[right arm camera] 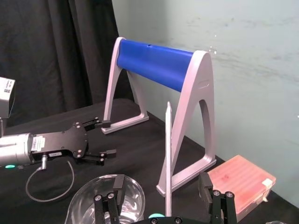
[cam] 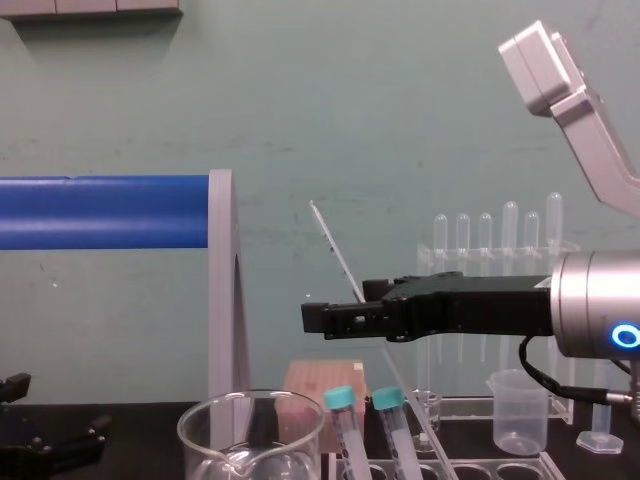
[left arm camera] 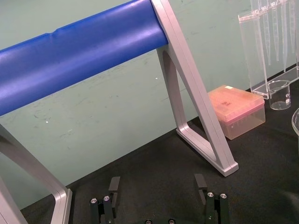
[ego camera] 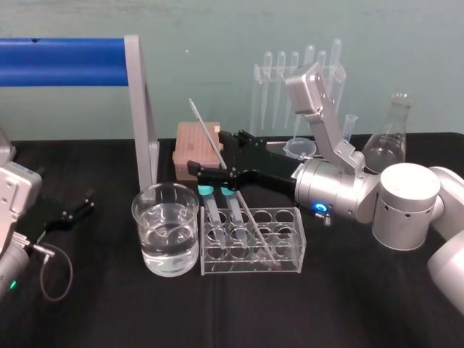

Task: Hold the thermometer with one hand and immerse one end into the beaker, then reinsert it into the test tube rack.

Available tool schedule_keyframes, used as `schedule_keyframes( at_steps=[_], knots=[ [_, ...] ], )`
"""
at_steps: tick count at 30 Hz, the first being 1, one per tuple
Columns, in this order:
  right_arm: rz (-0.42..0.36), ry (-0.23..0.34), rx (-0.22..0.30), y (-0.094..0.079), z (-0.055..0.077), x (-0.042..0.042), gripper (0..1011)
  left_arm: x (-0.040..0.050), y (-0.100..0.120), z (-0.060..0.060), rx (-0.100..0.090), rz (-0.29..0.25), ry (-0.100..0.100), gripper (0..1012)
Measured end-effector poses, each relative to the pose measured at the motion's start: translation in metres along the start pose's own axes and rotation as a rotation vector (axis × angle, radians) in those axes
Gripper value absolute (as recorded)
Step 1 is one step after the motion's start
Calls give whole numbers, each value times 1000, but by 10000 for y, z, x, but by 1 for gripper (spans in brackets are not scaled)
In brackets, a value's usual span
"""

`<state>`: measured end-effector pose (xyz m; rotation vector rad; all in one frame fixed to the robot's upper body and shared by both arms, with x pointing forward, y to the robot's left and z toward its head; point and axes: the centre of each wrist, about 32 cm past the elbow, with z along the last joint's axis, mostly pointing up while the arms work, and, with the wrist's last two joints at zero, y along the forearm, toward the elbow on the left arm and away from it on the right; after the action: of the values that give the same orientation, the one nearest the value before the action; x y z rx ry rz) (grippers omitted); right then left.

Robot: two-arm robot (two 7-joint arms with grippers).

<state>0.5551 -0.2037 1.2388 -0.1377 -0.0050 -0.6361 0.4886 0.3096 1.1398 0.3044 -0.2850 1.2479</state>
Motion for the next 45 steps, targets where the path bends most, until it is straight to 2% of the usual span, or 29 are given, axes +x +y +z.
schedule_keyframes(
  at_steps=[9,12,19,20,21,22,26,27,30,31,33,34,35,41,45],
  knots=[
    [1,2,0,-6,-3,1,1000,0,0,0,0,0,0,1008],
    [1,4,0,-8,-3,2,947,1,0,0,0,0,0,1008],
    [2,5,0,-12,-4,3,768,0,0,0,0,0,0,1008],
    [2,6,0,-12,-4,3,713,0,0,0,0,0,0,1008],
    [2,6,0,-12,-4,3,713,0,0,0,0,0,0,1008],
    [2,6,0,-13,-4,3,654,0,0,0,0,0,0,1008],
    [3,7,0,-14,-4,3,554,0,0,0,0,0,0,1008],
    [3,7,0,-15,-3,4,488,0,0,0,0,0,0,1008],
    [3,7,1,-16,-3,4,426,0,0,0,0,0,0,1008],
    [3,7,1,-16,-2,5,367,0,0,0,0,0,0,1008],
    [3,7,1,-17,-3,5,303,0,0,0,0,0,0,1008],
    [3,7,1,-17,-2,5,303,0,0,0,0,0,0,1008],
    [3,7,1,-18,-3,6,244,0,0,0,0,0,0,1008],
    [3,8,1,-18,-3,6,65,0,0,0,0,0,0,1008],
    [3,8,1,-18,-3,6,56,0,0,0,0,0,0,1008]
  ],
)
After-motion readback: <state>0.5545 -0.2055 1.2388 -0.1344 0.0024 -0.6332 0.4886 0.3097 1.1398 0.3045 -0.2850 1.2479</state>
